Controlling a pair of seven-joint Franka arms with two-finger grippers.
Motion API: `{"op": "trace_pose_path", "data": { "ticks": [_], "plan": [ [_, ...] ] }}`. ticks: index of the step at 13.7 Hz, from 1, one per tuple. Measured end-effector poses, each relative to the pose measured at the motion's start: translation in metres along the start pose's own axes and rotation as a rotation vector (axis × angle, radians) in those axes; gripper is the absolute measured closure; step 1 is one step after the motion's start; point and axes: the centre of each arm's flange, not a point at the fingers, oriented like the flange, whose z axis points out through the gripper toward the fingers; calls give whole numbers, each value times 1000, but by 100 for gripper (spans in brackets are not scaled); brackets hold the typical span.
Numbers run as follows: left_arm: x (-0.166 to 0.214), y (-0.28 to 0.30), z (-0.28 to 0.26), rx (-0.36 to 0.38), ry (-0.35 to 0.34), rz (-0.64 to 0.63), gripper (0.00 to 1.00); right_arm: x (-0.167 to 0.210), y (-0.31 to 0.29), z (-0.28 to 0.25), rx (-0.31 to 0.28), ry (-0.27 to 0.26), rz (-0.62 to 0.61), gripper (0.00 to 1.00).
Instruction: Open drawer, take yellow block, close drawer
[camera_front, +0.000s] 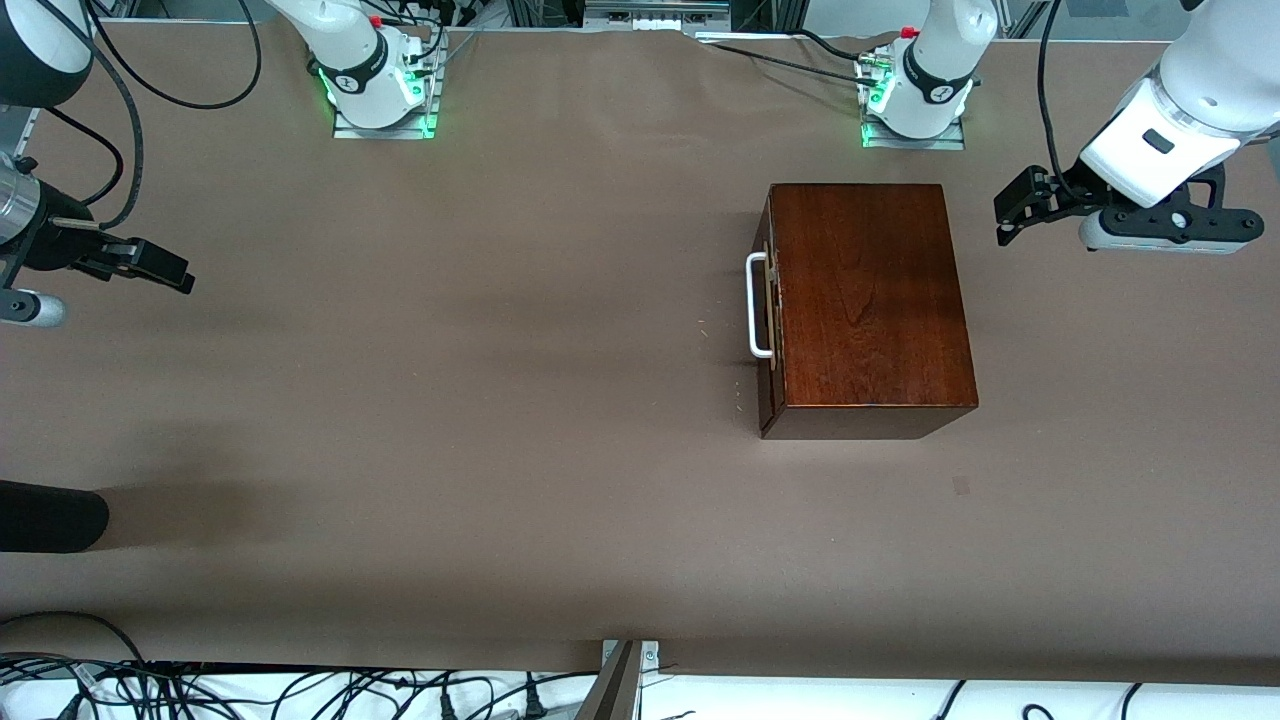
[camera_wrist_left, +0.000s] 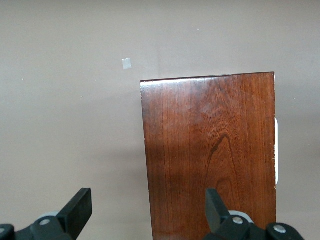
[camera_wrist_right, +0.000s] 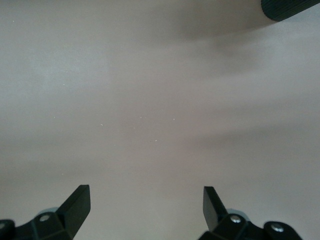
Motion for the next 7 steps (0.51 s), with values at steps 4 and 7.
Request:
{"op": "trace_pose_path", "data": {
  "ticks": [4, 7],
  "plan": [
    [-1, 7, -3, 0, 6, 12, 0, 0, 0, 0, 0, -1, 0, 0],
    [1, 27, 1, 1, 2, 40, 0, 0, 0, 1, -1, -3, 0, 0]
  ]
}}
